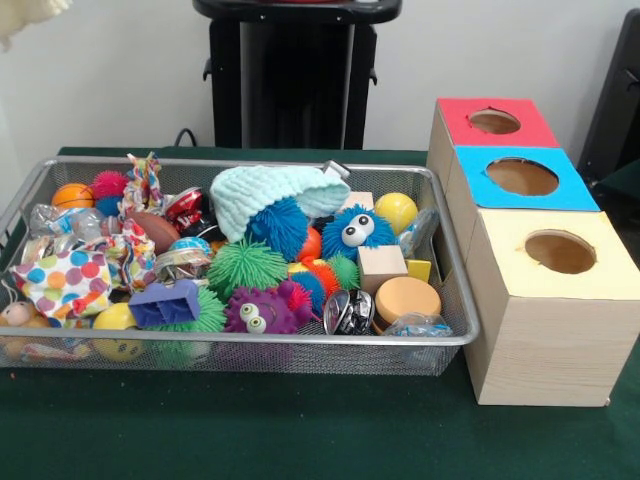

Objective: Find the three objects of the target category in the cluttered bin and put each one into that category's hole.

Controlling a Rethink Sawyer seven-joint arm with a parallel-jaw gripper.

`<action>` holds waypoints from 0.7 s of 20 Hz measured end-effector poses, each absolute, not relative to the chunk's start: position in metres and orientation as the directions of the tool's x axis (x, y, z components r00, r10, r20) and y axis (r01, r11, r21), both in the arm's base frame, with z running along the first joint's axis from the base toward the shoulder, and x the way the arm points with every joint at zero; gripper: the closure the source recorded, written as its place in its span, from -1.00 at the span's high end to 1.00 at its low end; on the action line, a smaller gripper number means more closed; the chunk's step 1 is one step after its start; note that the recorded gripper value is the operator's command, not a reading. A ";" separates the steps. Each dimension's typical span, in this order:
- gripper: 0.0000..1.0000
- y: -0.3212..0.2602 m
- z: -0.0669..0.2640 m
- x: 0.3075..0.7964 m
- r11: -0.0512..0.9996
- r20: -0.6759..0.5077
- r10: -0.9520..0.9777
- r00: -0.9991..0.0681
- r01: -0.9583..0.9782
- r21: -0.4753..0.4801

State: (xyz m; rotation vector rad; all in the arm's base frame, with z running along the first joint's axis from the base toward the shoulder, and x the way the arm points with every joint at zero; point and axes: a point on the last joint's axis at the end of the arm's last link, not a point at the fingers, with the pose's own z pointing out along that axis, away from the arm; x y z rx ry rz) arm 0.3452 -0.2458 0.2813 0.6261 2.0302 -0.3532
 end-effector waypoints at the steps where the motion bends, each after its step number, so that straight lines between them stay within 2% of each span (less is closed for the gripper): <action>1: -1.00 -0.246 0.281 0.344 0.829 -0.861 0.283 -0.422 0.560 -0.002; 14: -1.00 -0.255 0.281 0.332 0.828 -0.864 0.255 -0.434 0.559 -0.036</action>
